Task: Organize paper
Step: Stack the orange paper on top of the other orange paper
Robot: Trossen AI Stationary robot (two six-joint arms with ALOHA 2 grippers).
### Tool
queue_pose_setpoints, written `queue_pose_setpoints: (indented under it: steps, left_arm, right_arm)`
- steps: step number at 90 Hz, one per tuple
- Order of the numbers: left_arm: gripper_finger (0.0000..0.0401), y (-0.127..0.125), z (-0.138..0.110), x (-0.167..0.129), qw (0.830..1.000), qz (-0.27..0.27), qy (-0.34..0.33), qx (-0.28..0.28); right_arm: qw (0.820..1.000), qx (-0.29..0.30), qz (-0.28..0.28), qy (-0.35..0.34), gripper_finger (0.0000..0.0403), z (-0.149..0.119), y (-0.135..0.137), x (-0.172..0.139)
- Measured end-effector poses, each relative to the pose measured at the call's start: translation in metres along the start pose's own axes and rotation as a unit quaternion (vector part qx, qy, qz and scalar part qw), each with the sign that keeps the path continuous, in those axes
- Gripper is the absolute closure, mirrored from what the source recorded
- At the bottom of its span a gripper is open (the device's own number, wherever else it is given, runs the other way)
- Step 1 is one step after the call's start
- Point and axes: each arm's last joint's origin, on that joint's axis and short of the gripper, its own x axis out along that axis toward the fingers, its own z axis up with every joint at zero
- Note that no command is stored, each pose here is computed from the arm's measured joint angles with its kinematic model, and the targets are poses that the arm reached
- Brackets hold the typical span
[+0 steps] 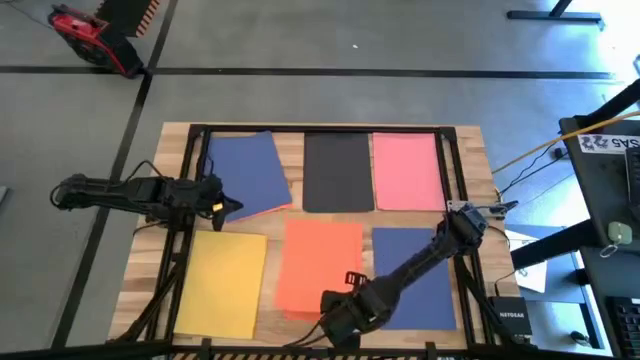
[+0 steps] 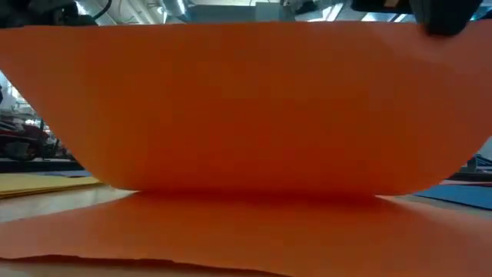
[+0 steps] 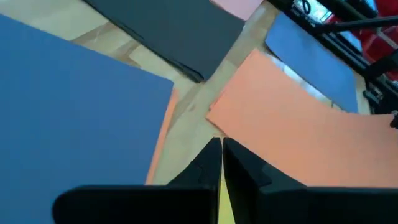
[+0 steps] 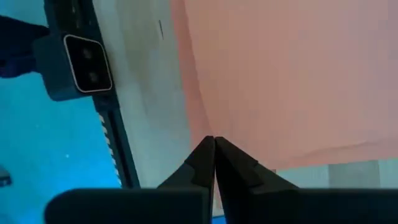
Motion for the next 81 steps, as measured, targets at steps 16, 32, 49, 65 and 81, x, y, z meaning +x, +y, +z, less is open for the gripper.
queue_pose_setpoints:
  steps: [16,32,49,65,81]
  left_arm:
    - [0.0401,0.0,-0.0001,0.0,1.0,0.0,0.0,0.0]
    - [0.0401,0.0001,-0.0001,0.0,1.0,0.0,0.001,0.0]
    - [0.0401,0.0004,-0.0005,0.0,1.0,0.002,0.003,0.001]
    - [0.0401,0.0014,-0.0019,0.0,1.0,0.007,0.01,0.0]
    - [0.0401,0.0014,-0.0018,0.0,1.0,0.007,0.009,-0.001]
  right_arm:
    - [1.0,0.026,-0.01,0.01,0.0403,-0.0039,-0.0003,0.0]
    - [0.998,0.064,-0.012,0.01,0.0403,-0.004,-0.0004,0.0]
    - [0.995,0.098,-0.013,0.01,0.0403,-0.004,-0.0006,0.0]
    - [0.99,0.14,-0.011,0.012,0.0403,-0.0042,-0.0003,0.0]
    - [0.985,0.171,0.008,0.022,0.0397,-0.0035,0.002,0.0001]
